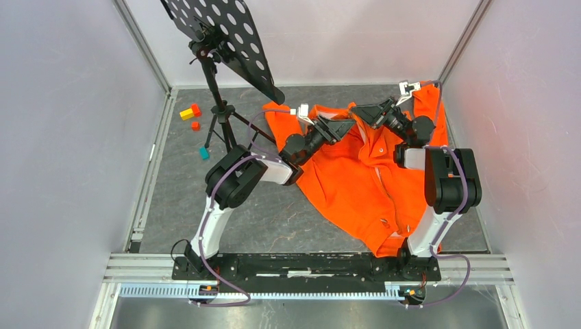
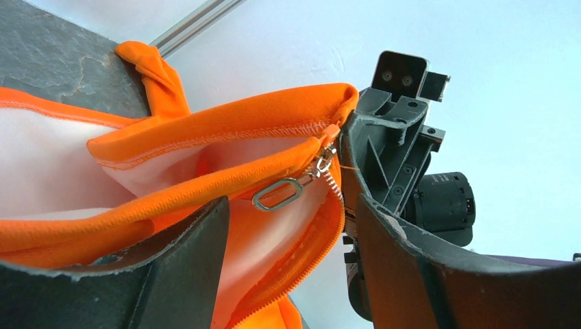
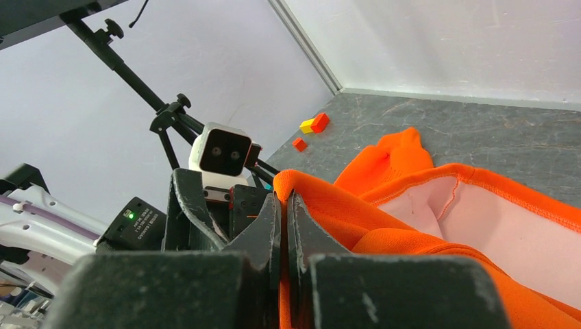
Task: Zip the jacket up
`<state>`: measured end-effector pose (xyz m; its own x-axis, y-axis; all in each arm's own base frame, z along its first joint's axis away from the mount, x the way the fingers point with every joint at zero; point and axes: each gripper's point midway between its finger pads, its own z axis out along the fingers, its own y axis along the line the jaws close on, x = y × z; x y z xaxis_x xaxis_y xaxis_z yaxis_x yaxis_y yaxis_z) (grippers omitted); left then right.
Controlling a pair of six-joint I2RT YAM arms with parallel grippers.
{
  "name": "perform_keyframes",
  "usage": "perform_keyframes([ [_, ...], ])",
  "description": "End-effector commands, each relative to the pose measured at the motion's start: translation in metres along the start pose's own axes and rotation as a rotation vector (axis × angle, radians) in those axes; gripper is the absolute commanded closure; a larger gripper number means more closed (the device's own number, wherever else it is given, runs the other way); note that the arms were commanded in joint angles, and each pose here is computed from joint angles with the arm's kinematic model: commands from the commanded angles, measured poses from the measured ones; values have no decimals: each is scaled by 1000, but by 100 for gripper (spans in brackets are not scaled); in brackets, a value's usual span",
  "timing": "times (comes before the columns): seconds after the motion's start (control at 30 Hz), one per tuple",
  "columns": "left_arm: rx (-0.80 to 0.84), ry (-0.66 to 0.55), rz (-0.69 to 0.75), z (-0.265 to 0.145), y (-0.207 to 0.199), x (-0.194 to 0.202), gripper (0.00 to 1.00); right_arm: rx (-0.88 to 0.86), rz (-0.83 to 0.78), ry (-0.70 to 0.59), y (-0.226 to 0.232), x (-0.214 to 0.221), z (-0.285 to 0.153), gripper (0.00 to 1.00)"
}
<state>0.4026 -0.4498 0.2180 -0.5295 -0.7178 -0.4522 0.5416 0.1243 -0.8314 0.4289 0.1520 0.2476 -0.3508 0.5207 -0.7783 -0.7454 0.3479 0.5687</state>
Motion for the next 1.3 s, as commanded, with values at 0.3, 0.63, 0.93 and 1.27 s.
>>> perform_keyframes([
  [0.3,135,-81,-49,10,-21,-32,28,-76,-86,-47,21,-17,4,100],
  [0.63,147,-65,-37,4,-22,-28,36,-89,-80,-53,22,-18,4,100],
  [0.93,147,-62,-47,1,-21,-27,47,-92,-83,-54,23,-19,4,100],
  [1.27,136,-46,-57,1,-16,-23,64,-99,-82,-55,25,-22,5,100],
])
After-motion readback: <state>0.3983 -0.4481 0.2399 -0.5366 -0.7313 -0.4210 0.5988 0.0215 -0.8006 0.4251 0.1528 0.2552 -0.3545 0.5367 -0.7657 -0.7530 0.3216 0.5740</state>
